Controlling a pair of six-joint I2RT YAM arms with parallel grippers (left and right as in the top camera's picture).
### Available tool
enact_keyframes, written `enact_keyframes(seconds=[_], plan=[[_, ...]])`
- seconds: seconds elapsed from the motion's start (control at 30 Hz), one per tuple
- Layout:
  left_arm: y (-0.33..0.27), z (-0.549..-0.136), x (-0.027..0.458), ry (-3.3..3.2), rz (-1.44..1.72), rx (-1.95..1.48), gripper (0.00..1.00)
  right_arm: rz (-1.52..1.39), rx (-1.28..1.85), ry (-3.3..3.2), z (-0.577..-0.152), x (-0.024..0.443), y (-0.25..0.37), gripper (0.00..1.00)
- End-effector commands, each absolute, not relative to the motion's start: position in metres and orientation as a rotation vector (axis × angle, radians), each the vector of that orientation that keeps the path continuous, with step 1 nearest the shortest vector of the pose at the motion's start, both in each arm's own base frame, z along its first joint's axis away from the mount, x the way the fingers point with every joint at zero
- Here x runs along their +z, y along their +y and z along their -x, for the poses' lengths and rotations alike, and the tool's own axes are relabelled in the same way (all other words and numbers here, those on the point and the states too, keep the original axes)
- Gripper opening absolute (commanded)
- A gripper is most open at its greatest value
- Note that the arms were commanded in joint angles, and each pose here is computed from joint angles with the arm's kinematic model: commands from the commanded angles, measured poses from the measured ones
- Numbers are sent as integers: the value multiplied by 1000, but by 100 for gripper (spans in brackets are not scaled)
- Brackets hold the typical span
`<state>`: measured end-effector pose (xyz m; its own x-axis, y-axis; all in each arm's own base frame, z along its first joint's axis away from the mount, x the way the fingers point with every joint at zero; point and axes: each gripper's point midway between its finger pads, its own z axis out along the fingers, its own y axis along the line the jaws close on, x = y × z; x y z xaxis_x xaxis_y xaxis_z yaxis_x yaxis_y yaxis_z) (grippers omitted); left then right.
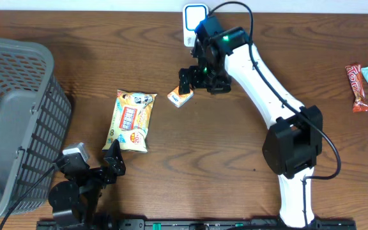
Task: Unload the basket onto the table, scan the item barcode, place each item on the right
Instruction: 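Reach the right gripper to the small orange packet and grasp it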
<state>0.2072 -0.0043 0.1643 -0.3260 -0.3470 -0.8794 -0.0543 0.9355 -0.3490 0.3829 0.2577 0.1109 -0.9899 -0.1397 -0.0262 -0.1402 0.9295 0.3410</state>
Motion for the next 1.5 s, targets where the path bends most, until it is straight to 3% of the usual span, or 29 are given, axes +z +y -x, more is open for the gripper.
enact_keyframes(seconds=[0.0,0.5,0.63,0.7,0.73,0.8,0.83,0.9,1.23,1.33,1.47], plan=[[-6,-207,165,1886,291,-316,98,160,522,3121,-380,92,256,99],[-6,-207,165,1886,291,-316,98,185,634,2998,-403,82,274,99],[-6,-207,165,1886,291,-316,98,212,719,2910,-417,90,288,93],[-6,-207,165,1886,291,-316,98,231,753,2829,-432,97,296,71],[-6,-207,165,1886,291,-316,98,245,761,2774,-442,100,302,44],[-6,-207,165,1886,291,-316,98,275,776,2701,-450,101,315,22],[-6,-207,165,1886,291,-316,98,292,780,2672,-452,99,321,17],[-6,-207,165,1886,291,-316,98,310,755,2640,-453,89,329,10],[-6,-207,165,1886,291,-316,98,527,652,2675,-415,23,354,15],[-6,-207,165,1886,291,-316,98,526,593,2764,-401,7,343,2],[-6,-207,165,1886,291,-316,98,607,544,2820,-386,8,331,1]])
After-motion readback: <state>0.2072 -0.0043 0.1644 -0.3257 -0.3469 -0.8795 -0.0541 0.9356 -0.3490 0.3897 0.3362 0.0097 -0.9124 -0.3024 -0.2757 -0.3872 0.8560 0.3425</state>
